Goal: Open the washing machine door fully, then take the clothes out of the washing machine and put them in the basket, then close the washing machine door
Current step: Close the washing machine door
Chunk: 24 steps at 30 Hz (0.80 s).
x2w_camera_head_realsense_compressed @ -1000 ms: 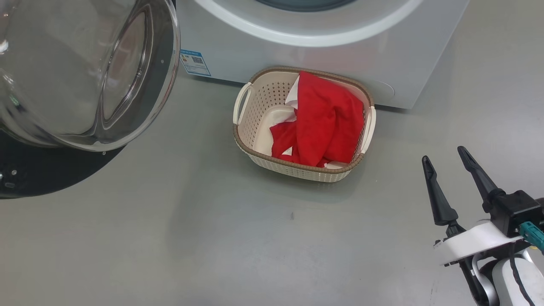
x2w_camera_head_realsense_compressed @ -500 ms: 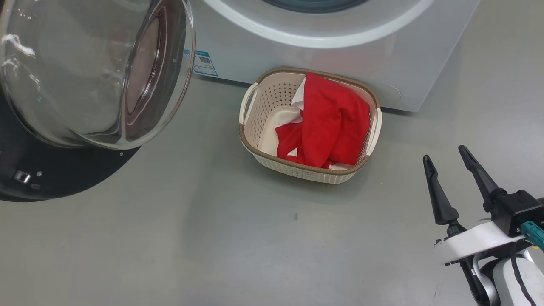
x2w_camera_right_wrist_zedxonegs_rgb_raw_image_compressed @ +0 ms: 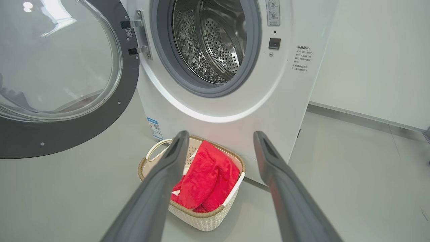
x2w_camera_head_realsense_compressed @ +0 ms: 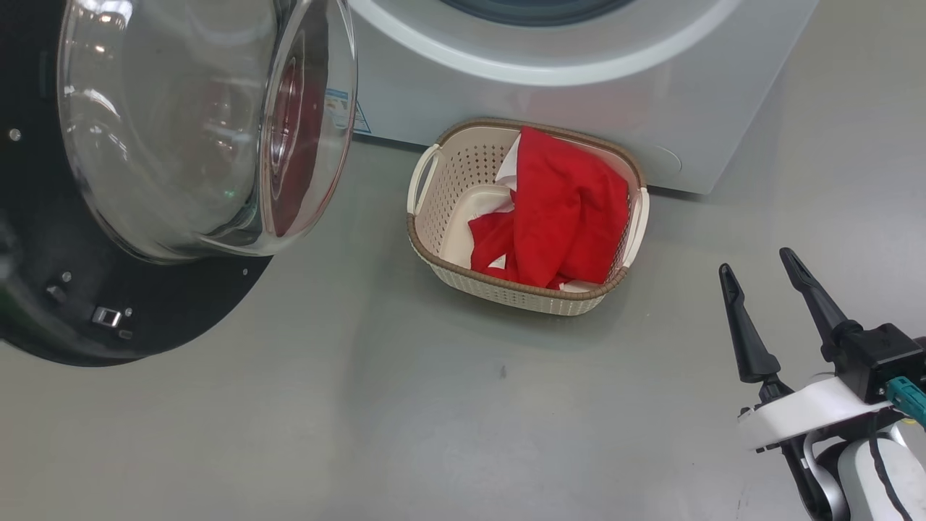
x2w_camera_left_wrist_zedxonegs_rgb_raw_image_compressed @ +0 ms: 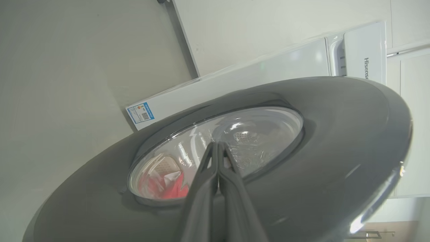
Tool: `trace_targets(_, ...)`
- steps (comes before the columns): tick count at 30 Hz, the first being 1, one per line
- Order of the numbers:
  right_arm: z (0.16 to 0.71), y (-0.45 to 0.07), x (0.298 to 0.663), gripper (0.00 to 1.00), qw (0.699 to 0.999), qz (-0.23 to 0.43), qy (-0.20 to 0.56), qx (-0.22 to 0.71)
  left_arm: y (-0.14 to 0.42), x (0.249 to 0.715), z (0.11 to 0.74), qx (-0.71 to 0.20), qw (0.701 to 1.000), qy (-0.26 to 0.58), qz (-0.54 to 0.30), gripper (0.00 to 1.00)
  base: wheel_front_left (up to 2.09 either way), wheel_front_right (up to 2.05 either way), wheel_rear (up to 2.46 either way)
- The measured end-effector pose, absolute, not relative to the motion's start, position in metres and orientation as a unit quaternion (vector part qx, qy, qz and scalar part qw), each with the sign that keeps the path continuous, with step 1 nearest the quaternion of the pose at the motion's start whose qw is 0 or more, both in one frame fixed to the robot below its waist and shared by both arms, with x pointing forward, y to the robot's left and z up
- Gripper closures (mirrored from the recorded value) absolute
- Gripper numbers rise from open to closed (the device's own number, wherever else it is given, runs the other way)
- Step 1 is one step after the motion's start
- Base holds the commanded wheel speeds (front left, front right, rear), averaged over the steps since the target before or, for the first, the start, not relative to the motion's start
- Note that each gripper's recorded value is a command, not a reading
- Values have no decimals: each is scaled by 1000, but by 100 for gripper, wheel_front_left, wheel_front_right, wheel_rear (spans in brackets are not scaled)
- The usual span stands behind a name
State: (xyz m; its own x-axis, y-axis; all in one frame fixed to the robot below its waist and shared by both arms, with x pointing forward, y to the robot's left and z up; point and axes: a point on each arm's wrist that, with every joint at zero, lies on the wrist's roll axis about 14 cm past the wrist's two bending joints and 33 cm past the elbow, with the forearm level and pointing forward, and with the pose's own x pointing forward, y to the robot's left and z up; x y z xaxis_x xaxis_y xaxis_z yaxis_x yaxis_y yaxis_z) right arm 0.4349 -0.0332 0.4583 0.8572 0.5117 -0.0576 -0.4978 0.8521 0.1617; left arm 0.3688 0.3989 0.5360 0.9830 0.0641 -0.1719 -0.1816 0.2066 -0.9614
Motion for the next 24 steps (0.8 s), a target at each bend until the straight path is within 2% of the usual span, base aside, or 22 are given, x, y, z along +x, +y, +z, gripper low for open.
trace_targets(11, 463, -36, 428, 0, 963, 250, 46, 86, 358, 376, 533, -628, 773, 91, 3, 100, 0, 0, 0)
trace_targets(24, 467, -51, 420, 0, 971, 213, 38, 105, 300, 390, 541, -634, 757, 125, -101, 100, 0, 0, 0)
